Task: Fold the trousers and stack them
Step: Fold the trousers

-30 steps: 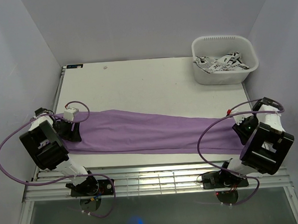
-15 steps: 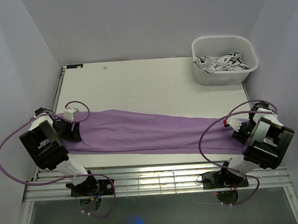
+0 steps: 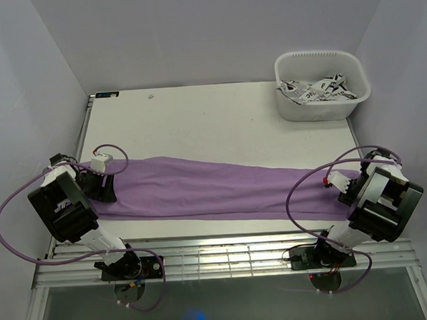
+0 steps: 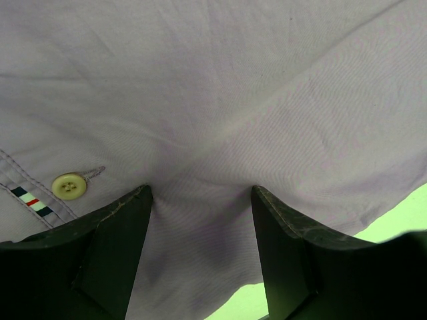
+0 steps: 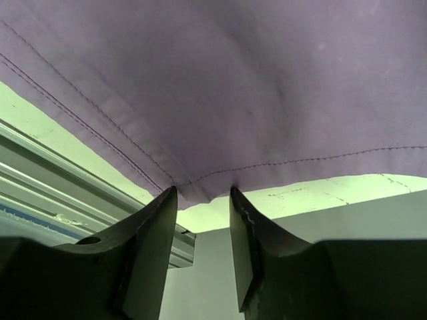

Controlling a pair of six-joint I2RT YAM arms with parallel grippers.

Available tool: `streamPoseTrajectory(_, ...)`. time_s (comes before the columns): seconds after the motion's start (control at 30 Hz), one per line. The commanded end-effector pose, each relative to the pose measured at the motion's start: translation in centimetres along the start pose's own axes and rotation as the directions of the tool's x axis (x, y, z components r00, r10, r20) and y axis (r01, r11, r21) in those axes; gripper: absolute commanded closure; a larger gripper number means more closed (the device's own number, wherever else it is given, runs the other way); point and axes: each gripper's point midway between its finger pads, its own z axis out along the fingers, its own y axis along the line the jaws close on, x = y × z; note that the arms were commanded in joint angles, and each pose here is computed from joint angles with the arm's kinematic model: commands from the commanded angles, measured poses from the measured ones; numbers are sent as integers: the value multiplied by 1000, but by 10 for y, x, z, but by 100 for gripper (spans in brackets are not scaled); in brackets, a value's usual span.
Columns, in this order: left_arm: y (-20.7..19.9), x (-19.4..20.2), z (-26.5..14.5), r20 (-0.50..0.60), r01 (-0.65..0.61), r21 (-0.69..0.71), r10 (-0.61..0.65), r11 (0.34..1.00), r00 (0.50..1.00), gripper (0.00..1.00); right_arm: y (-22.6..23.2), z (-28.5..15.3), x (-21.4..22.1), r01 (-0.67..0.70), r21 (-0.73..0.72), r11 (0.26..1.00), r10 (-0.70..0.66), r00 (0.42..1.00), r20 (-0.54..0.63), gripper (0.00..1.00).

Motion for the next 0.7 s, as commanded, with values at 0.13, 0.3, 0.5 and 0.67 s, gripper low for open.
streamPoseTrajectory(0.13,16,29,14,-113,1,-46,-7,999,994,26,13,3,-5,1,-89,996,2,999,35,72)
streamPoseTrajectory(0.3,17,30,14,-115,1,-48,-7,999,993,26,9,-10,-8,-7,-82,997,12,998,57,92)
streamPoseTrajectory(0.5,17,32,15,-123,4,-49,-10,999,992,26,-3,-35,-6,-14,-48,999,16,998,53,92)
streamPoseTrajectory(0.67,17,33,15,-128,8,-53,-15,999,992,25,8,-54,-6,8,-59,998,-5,998,63,92)
